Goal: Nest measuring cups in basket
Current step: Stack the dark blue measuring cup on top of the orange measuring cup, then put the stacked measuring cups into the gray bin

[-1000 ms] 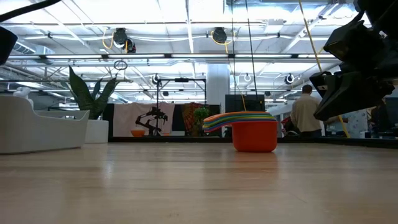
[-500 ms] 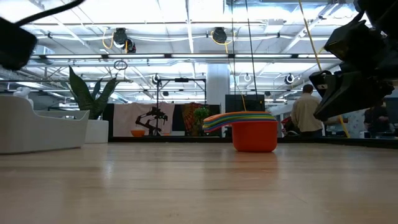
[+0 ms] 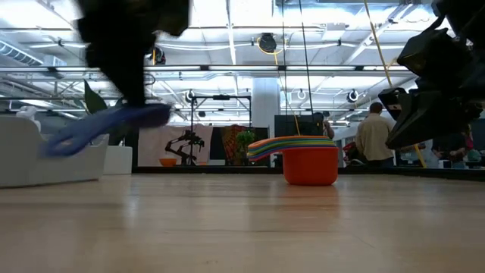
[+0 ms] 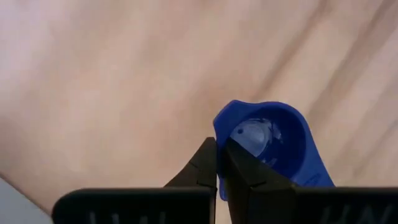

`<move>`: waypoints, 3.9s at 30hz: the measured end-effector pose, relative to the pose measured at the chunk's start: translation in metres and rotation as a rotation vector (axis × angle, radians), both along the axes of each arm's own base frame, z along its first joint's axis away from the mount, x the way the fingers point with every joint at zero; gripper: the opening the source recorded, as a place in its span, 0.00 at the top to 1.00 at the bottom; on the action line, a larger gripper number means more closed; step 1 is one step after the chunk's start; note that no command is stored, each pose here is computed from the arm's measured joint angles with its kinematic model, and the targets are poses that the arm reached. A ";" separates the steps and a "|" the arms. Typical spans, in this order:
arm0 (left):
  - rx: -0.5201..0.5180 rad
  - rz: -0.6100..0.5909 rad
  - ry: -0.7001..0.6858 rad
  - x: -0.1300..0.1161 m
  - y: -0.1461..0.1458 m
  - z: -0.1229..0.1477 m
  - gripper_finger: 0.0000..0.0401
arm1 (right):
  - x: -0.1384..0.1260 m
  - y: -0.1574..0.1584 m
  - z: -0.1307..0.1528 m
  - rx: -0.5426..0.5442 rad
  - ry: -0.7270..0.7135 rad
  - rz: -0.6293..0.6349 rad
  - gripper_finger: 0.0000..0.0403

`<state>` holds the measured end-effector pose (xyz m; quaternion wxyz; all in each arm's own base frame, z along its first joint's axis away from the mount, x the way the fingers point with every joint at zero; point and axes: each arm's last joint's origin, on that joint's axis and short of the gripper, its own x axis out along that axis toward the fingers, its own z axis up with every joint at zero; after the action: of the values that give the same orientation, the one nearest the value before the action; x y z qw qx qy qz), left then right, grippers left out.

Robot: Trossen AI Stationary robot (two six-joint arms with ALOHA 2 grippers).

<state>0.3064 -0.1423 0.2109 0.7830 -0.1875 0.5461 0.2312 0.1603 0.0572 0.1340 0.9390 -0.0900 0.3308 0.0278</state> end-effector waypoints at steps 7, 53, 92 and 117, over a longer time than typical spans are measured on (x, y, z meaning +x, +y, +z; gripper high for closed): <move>0.298 -0.324 -0.041 0.038 0.051 0.055 0.98 | -0.006 -0.002 0.010 0.016 -0.038 -0.001 1.00; 0.369 -1.008 -0.110 0.177 0.162 0.073 0.98 | -0.011 0.000 0.020 0.147 -0.100 -0.044 1.00; 0.342 -0.969 -0.060 0.187 0.163 0.046 0.88 | -0.014 0.006 0.020 0.207 -0.080 -0.024 1.00; 0.354 -0.801 0.044 0.180 0.162 0.045 0.84 | -0.020 0.001 0.011 0.188 -0.006 -0.159 1.00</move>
<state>0.4862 0.0199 0.2554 0.8190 0.1811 0.5444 0.0032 0.1407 0.0581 0.1452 0.9434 0.0248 0.3302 -0.0161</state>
